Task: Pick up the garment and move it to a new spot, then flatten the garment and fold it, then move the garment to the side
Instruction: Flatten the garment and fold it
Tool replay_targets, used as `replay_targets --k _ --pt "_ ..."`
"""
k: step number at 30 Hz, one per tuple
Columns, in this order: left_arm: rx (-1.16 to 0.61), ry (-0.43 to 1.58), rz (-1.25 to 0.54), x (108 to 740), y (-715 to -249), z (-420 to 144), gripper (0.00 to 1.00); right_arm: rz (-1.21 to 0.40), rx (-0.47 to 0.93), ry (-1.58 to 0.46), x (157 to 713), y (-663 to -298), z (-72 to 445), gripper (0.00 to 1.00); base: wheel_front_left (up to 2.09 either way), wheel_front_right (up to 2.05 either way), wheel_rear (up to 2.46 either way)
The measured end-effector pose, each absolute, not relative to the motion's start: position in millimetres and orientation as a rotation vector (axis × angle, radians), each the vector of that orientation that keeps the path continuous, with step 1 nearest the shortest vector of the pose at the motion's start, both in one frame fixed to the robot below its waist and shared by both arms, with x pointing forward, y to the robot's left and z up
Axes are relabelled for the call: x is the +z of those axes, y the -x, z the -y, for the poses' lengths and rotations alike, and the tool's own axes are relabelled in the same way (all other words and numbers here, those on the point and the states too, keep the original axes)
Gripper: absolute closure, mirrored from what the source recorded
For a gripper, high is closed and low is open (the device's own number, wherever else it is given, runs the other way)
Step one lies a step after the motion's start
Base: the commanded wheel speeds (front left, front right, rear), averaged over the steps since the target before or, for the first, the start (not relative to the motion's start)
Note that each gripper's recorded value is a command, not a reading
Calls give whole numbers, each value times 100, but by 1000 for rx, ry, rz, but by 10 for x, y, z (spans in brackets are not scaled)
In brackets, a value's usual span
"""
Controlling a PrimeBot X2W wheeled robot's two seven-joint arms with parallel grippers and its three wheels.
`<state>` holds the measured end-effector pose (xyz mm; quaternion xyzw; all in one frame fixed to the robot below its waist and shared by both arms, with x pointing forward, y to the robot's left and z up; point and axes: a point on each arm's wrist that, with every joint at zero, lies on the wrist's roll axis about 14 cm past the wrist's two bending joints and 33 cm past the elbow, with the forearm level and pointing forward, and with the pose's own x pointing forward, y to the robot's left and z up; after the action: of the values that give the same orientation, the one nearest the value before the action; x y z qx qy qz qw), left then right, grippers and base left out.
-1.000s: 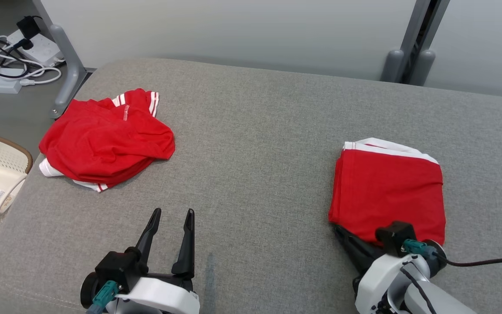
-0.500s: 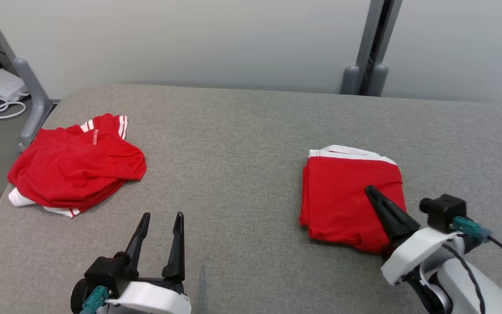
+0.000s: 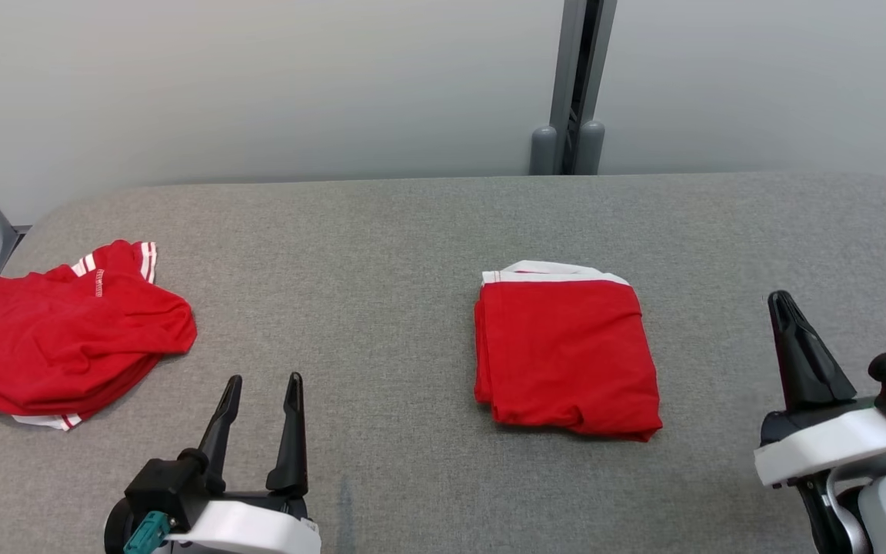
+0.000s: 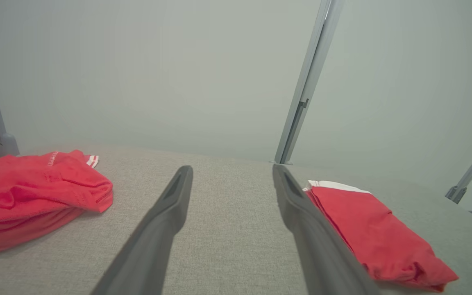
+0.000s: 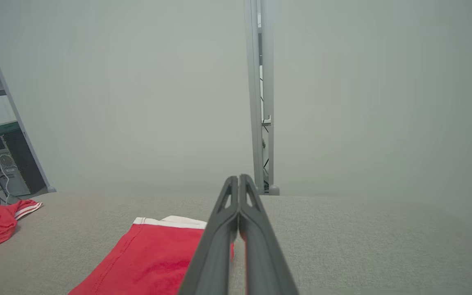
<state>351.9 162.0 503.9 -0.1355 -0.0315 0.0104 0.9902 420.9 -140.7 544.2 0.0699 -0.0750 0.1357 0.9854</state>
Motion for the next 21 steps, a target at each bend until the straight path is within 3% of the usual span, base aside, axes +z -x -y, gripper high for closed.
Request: replay_targets --k 6,7,8,9,21 --pt "9 274 54 5012 -3511 -1577 0 147 203 -118 5366 -4087 1577 100 0 0 0" --pt "7 275 51 5004 -3510 -1570 0 144 189 -116 5349 -4078 1609 75 0 0 0" --pt "5 279 47 4992 -3510 -1560 0 146 177 -126 5347 -4076 1623 27 0 0 0" --pt "4 284 44 4985 -3510 -1554 0 151 170 -135 5357 -4072 1623 0 0 0 0" --pt "10 283 41 4973 -3499 -1565 0 129 170 -134 5267 -4031 1560 0 0 0 0"
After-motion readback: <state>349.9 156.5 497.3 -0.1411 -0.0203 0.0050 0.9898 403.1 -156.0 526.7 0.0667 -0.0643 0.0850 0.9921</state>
